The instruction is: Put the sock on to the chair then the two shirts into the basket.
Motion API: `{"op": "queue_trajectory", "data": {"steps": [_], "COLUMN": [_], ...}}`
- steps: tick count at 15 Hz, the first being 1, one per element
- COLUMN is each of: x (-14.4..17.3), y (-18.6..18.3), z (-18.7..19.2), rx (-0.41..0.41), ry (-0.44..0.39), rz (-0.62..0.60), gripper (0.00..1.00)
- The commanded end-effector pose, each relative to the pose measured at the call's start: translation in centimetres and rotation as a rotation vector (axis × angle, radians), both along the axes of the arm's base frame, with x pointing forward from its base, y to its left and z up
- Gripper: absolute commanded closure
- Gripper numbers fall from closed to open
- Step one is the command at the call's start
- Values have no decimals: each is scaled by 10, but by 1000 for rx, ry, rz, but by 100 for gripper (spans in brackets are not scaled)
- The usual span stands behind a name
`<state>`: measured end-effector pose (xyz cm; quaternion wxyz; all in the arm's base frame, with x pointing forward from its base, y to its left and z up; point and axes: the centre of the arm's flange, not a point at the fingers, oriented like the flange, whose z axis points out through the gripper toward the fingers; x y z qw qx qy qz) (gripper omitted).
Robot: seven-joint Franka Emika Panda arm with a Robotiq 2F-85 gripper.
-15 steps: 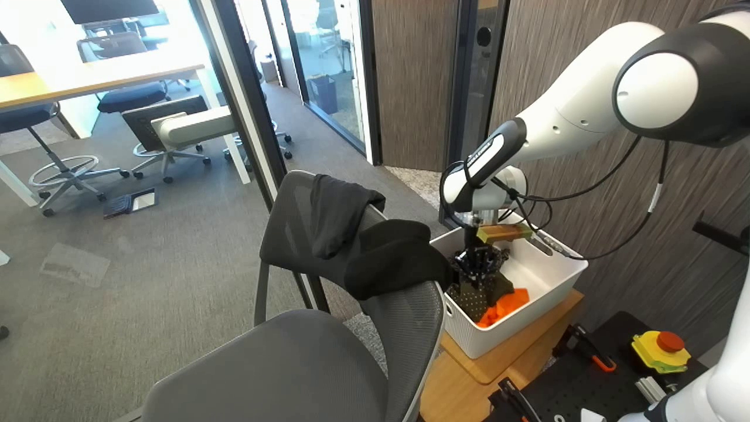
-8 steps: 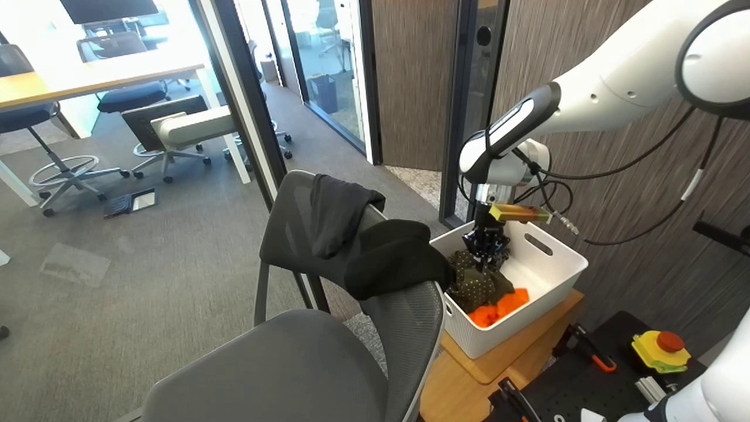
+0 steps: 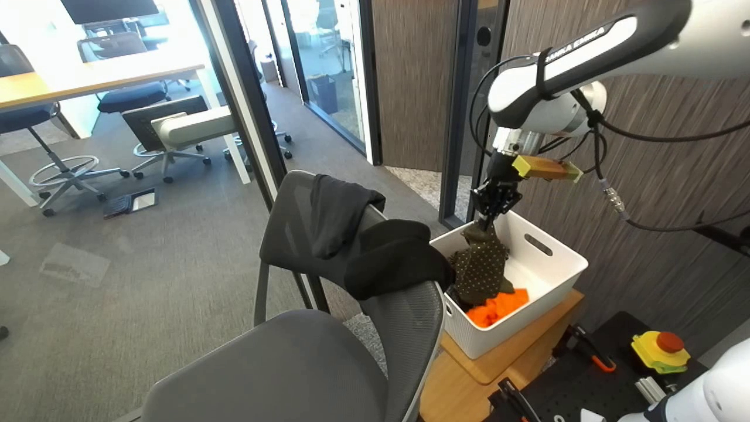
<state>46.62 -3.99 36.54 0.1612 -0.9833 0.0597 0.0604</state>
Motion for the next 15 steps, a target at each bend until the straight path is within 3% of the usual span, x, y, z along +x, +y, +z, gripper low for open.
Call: {"op": "queue_trajectory", "data": {"steps": [1, 9, 15], "x": [-30, -86, -79], "y": [23, 120, 211], "z": [90, 252, 356], "rx": [-30, -79, -86], "ry": [-124, -273, -277], "rz": [42, 198, 216], "gripper": [93, 93, 93]}}
